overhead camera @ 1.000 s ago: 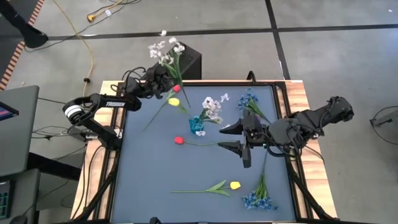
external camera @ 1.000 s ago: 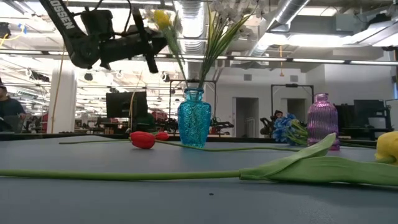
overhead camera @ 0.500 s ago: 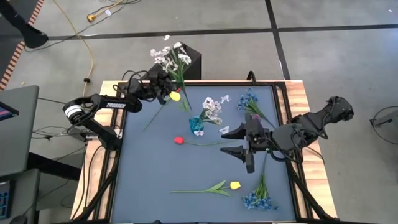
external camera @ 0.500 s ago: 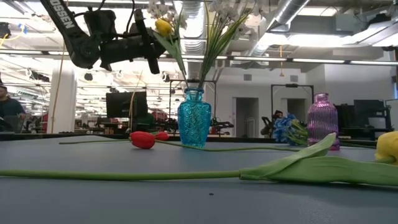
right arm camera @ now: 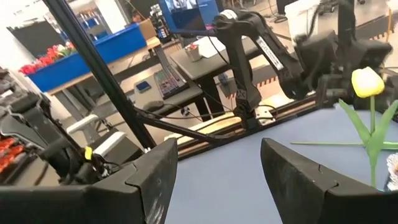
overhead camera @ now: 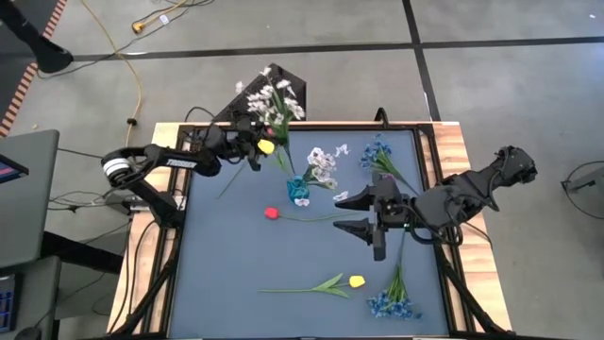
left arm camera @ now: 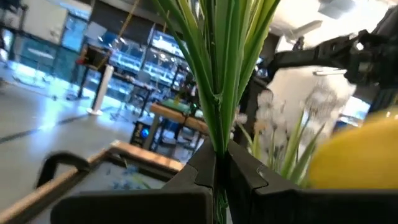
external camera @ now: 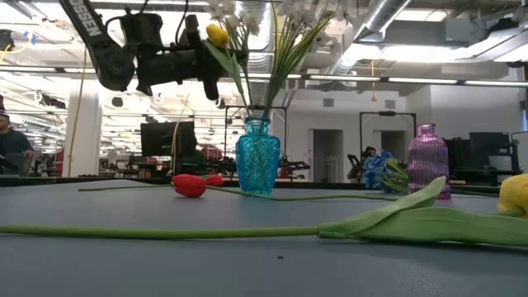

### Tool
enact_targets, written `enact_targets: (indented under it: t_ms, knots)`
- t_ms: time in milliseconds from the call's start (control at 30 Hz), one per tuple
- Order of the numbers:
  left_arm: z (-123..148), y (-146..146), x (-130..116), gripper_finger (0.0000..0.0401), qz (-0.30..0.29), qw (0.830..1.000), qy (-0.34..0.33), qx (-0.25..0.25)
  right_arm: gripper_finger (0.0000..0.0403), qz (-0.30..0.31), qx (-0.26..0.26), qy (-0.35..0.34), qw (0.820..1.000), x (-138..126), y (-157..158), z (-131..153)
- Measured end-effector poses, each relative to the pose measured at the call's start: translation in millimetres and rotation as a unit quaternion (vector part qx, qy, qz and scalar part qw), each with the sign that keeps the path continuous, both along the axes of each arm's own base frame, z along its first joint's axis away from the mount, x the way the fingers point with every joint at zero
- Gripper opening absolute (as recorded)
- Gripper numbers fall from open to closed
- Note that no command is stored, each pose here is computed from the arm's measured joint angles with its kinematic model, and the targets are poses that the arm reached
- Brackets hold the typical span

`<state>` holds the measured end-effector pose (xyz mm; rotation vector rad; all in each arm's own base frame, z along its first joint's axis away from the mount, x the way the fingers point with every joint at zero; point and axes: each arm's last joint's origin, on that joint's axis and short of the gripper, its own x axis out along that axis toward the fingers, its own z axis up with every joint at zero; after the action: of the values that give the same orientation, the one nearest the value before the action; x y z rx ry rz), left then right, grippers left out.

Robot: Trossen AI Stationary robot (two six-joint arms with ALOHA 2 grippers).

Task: Sort flowers into vase by color
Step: Put the white flowers into the blue vase

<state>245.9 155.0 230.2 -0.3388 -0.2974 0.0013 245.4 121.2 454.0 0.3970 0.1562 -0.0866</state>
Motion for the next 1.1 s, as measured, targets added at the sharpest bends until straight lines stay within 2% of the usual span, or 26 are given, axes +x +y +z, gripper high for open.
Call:
enact_targets:
  t_ms: [167,267,567,867,1100]
  knots:
    - [-13.8,-0.8,7.5,0.0000,-0.036,0.998,-0.052,-0.008,0.0258,0.000,0.006,-0.010,1.000,0.4,0.2,2.1]
    - [-22.7,0.4,10.8,0.0000,-0.054,0.998,-0.031,-0.024,0.0258,-0.001,0.014,-0.013,1.000,0.4,0.2,2.6]
    - [-24.8,-2.5,12.3,0.0000,-0.081,0.996,-0.021,0.012,0.0258,-0.004,0.016,-0.011,1.000,1.2,-1.4,2.2]
    - [-28.5,-2.8,13.7,0.0000,-0.083,0.995,-0.002,0.054,0.0258,-0.004,0.018,-0.009,1.000,2.8,-4.4,1.8]
    - [-32.7,-4.1,15.4,0.0000,-0.101,0.993,0.018,0.058,0.0258,-0.001,0.017,-0.007,1.000,4.8,-8.0,1.7]
